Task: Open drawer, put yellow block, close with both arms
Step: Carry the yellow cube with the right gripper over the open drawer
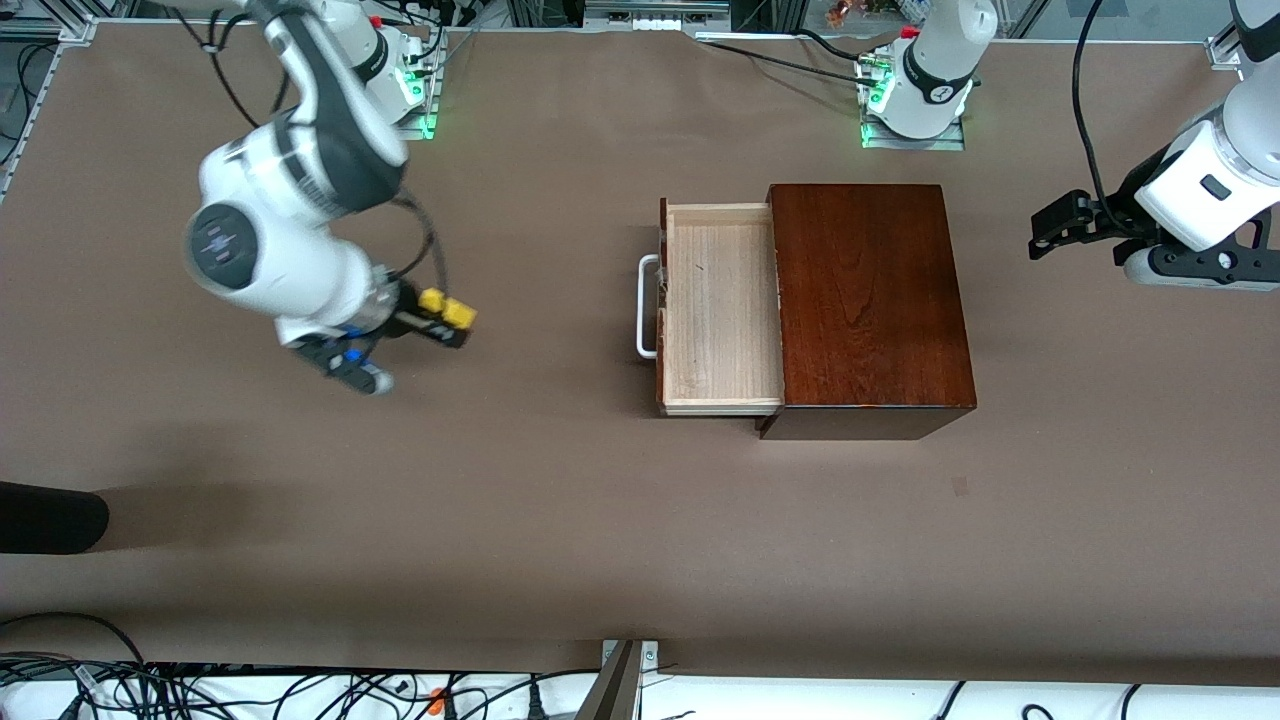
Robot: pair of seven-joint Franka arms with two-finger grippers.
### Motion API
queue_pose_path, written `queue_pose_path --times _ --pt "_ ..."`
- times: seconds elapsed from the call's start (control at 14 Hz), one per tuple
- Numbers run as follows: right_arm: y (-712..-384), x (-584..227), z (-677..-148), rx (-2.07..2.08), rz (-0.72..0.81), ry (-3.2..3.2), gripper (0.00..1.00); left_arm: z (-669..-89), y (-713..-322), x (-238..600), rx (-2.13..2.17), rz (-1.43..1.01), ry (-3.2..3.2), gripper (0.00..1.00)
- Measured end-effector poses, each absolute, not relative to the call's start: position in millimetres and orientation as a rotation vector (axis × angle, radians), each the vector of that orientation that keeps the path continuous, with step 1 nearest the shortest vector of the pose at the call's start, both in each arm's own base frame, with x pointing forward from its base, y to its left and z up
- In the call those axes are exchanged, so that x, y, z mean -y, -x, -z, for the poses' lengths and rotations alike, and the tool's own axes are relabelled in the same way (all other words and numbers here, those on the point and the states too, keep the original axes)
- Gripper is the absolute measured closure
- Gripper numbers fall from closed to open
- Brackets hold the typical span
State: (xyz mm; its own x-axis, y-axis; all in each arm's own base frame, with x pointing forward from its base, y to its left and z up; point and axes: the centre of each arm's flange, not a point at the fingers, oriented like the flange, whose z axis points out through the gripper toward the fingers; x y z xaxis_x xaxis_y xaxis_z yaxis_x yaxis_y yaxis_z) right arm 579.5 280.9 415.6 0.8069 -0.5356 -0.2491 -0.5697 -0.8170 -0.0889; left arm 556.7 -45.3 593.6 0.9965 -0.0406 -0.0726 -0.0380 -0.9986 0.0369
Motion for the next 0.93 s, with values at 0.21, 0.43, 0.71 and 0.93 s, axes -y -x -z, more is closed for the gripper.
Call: queue_pose_path --times 0.21,0.43,0.71,0.93 --pt "-543.1 -360.0 -428.5 -1.146 -0.349 2.747 0.44 -594.1 -557.8 45.0 0.066 0.100 -3.104 0.00" --pt "-507.1 -430.4 -427.1 -1.416 -0.340 2.586 0.44 -593.7 -557.7 45.1 0.067 0.101 -3.104 0.00" --pt "-467.1 -496.0 -407.7 -1.651 -0.360 2.410 0.44 -592.6 -557.6 44.1 0.072 0.104 -3.114 0.00" --pt "-445.7 -523.1 -390.2 -1.754 -0.290 2.370 0.44 -591.7 -557.7 42.1 0.081 0.106 -3.145 0.00"
